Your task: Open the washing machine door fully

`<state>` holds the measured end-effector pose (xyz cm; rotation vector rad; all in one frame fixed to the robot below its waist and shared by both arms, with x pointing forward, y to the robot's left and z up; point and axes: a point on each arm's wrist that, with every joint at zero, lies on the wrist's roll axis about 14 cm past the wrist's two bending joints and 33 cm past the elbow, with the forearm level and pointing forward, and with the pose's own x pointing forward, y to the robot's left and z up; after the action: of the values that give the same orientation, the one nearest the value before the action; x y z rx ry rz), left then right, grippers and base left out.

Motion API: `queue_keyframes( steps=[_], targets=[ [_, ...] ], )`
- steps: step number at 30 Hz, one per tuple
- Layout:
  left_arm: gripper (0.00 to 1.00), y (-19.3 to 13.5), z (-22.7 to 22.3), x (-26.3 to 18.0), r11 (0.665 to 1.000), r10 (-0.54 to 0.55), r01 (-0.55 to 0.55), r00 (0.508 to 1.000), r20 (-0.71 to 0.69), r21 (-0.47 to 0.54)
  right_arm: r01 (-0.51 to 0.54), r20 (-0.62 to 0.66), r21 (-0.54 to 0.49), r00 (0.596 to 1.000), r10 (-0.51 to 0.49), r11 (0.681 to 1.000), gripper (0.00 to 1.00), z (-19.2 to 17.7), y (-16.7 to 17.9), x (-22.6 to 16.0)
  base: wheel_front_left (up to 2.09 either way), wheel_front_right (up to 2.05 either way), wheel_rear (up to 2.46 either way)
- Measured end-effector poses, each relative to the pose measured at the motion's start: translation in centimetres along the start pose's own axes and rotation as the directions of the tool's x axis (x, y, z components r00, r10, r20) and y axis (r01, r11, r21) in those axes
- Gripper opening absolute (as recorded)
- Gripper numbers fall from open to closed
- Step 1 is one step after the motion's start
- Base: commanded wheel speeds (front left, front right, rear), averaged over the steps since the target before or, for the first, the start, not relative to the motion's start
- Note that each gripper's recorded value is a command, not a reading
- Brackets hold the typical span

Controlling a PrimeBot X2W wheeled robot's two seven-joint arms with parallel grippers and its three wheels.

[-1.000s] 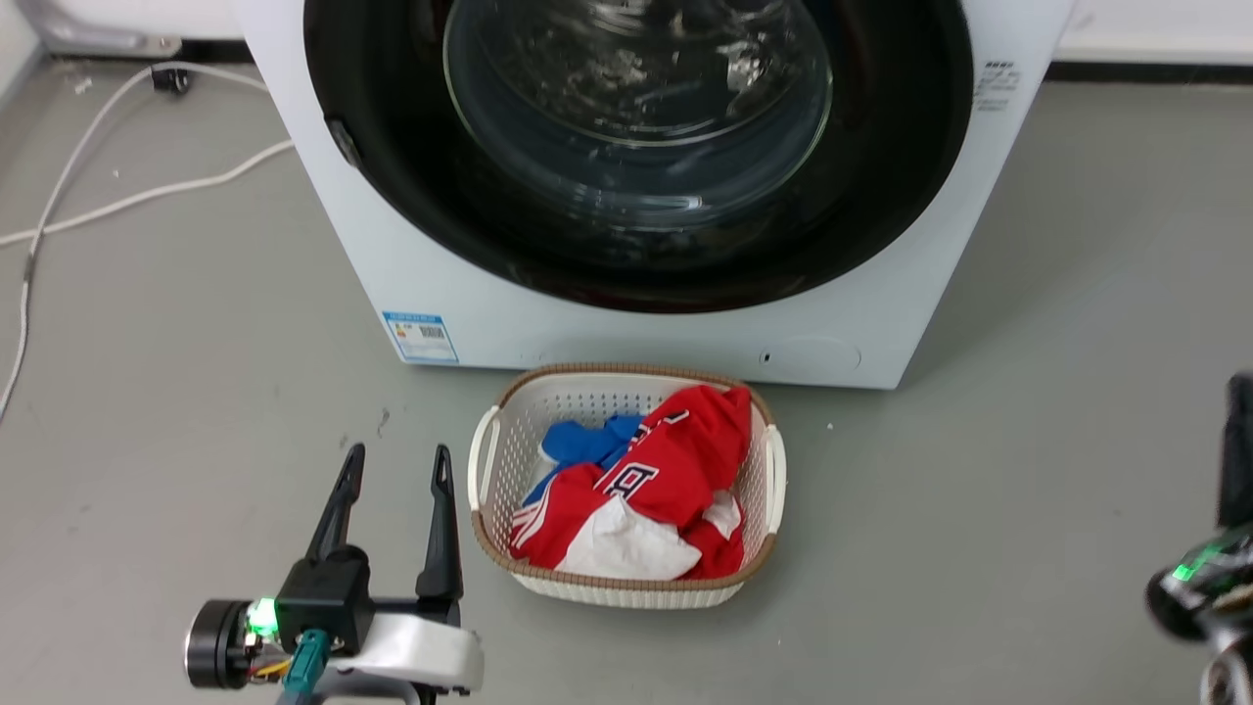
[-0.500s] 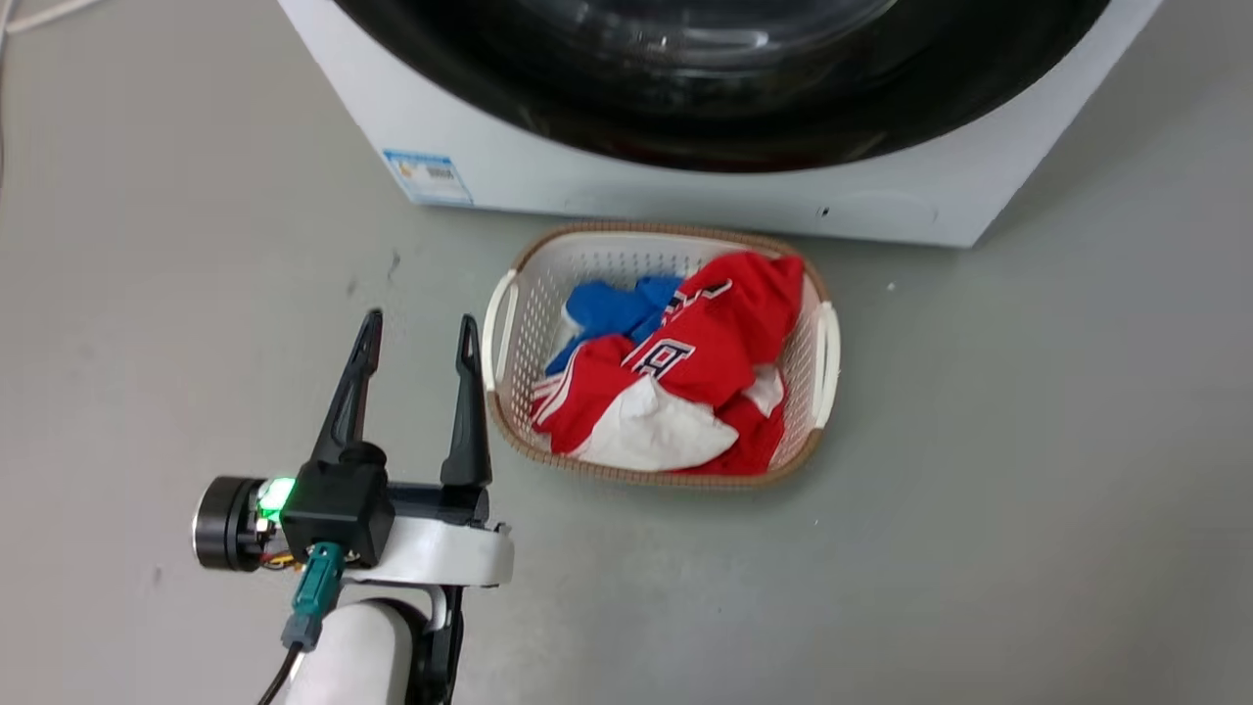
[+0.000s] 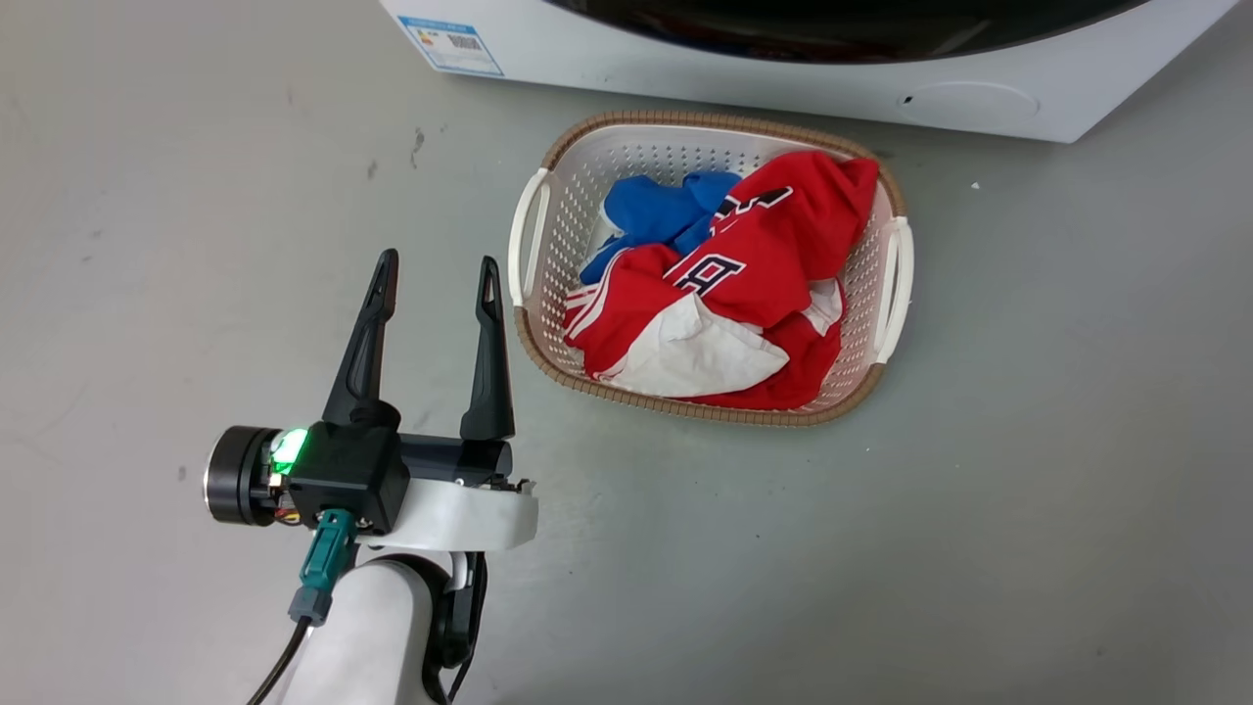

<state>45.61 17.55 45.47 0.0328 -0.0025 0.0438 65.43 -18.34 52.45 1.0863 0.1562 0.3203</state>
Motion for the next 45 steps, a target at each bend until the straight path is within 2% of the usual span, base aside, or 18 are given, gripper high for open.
queue_keyframes(
  steps=[9, 17, 24, 33, 34, 45],
  targets=[
    [1.00, 0.4, -1.2, 0.3, 1.000, 0.017, -0.017, 0.999, -0.028, -0.001, 0.004, -0.110, -0.107, 0.994, -0.015, 0.994, 0.00, -1.6, -0.4, 3.2, 0.00, 0.00, 0.00],
    [1.00, 0.7, -1.8, 0.3, 1.000, 0.030, -0.030, 0.999, -0.046, -0.006, 0.000, -0.192, -0.161, 0.981, -0.031, 0.987, 0.00, -2.5, -0.6, 4.3, 0.00, 0.00, 0.00],
    [1.00, 0.8, -2.0, 0.3, 0.999, 0.032, -0.032, 0.998, -0.051, -0.006, -0.019, -0.250, -0.148, 0.968, -0.019, 0.989, 0.00, -3.9, -0.2, 4.4, 0.00, 0.00, 0.00],
    [1.00, 0.8, -0.6, 0.0, 0.999, 0.034, -0.034, 0.999, -0.021, -0.011, -0.055, -0.335, -0.120, 0.942, 0.011, 0.991, 0.00, -6.5, 1.2, 1.1, 0.00, 0.00, 0.00],
    [1.00, 0.8, 0.0, -0.1, 0.999, 0.030, -0.030, 1.000, -0.007, -0.010, -0.076, -0.364, -0.102, 0.931, 0.034, 0.992, 0.00, -7.5, 2.0, -0.5, 0.00, 0.00, 0.00],
    [1.00, 0.1, 1.3, -0.7, 1.000, 0.002, -0.002, 1.000, 0.025, -0.008, -0.145, -0.444, -0.044, 0.889, 0.111, 0.988, 0.00, -11.1, 4.9, -6.1, 0.00, 0.00, 0.00]
  ],
)
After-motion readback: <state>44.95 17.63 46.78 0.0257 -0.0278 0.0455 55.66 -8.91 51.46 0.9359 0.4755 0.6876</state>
